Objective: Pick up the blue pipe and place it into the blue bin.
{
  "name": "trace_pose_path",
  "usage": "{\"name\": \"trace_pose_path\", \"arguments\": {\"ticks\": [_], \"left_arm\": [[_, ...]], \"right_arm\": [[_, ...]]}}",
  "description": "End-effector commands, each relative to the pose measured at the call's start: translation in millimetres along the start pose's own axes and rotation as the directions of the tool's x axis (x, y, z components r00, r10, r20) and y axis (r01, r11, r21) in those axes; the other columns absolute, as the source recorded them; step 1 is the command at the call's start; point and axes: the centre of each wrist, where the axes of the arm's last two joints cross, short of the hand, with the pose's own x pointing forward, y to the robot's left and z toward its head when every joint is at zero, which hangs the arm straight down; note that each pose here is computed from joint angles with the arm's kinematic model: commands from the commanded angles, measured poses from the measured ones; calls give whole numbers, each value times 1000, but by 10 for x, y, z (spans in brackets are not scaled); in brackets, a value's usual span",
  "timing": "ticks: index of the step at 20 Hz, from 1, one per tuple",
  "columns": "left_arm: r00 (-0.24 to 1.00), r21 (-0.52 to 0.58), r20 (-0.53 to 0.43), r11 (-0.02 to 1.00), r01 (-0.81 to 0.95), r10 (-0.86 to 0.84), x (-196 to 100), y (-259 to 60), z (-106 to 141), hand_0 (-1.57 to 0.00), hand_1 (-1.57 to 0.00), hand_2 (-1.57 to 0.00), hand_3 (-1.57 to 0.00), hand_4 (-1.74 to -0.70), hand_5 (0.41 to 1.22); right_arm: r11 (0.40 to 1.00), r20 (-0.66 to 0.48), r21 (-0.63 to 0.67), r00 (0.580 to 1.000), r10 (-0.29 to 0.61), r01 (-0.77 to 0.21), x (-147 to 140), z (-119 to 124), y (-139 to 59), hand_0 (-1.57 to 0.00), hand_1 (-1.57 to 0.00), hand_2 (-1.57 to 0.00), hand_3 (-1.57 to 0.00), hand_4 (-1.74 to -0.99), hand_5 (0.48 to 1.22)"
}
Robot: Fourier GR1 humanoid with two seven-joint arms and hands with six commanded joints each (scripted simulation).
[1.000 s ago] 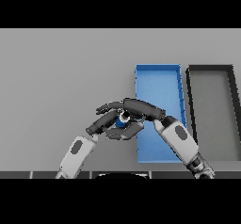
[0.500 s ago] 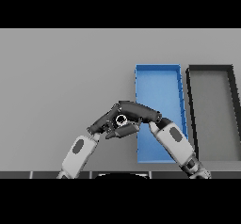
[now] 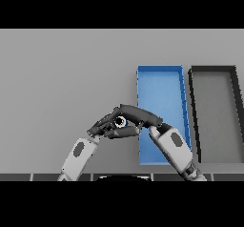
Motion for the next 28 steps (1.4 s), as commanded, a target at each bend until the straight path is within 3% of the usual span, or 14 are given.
{"name": "trace_pose_path", "arguments": {"ticks": [1, 3, 6, 10, 14, 19, 22, 28], "left_arm": [[1000, -16, -11, 1000, 17, -17, 10, 27, 30, -940, -875, -855, -672, -1406, 1221], [999, -60, -20, 998, 30, -31, -2, 61, 37, -601, -560, -547, -430, -1250, 1221], [997, -76, -69, 997, 27, -32, -26, 66, 25, -307, -286, -279, -220, -1092, 984], [991, -68, -132, 997, 25, -34, -25, 80, 51, -125, -117, -114, -89, -991, 729], [983, -36, -181, 999, -2, -5, -86, 81, 45, -51, -47, -46, -36, -973, 578], [979, -30, -205, 1000, 0, -6, -54, 75, 17, -16, -15, -14, -11, -969, 512], [974, -29, -228, 1000, 0, -7, -112, 54, 47, -8, -7, -7, -5, -973, 489], [978, -27, -210, 1000, 8, -14, -78, 63, 82, -1, -1, -1, -1, -951, 473]], "right_arm": [[1000, -4, -5, 1000, 2, -2, 23, -34, 14, -1560, -1560, -1560, -1556, -1497, 1206], [1000, -17, -13, 1000, 3, -3, 30, -19, -19, -1564, -1564, -1564, -1561, -1498, 1211], [1000, -31, -17, 1000, 0, 0, 31, -41, -18, -1567, -1568, -1568, -1566, -1498, 1216], [999, 18, -28, 999, 28, -27, 35, -37, -4, -1570, -1570, -1570, -1569, -1499, 1219], [999, 34, -36, 999, 15, -14, 7, -51, 6, -1570, -1570, -1570, -1570, -1499, 1220], [997, 77, -66, 996, -38, 43, 209, -102, -120, -1571, -1571, -1571, -1571, -1495, 1221], [990, 95, -70, 988, -119, 126, 433, -101, -254, -1571, -1571, -1571, -1571, -1494, 1221], [970, 230, -170, 964, -132, 173, 1013, -104, -801, -1571, -1571, -1571, -1571, -1497, 1221]]}}
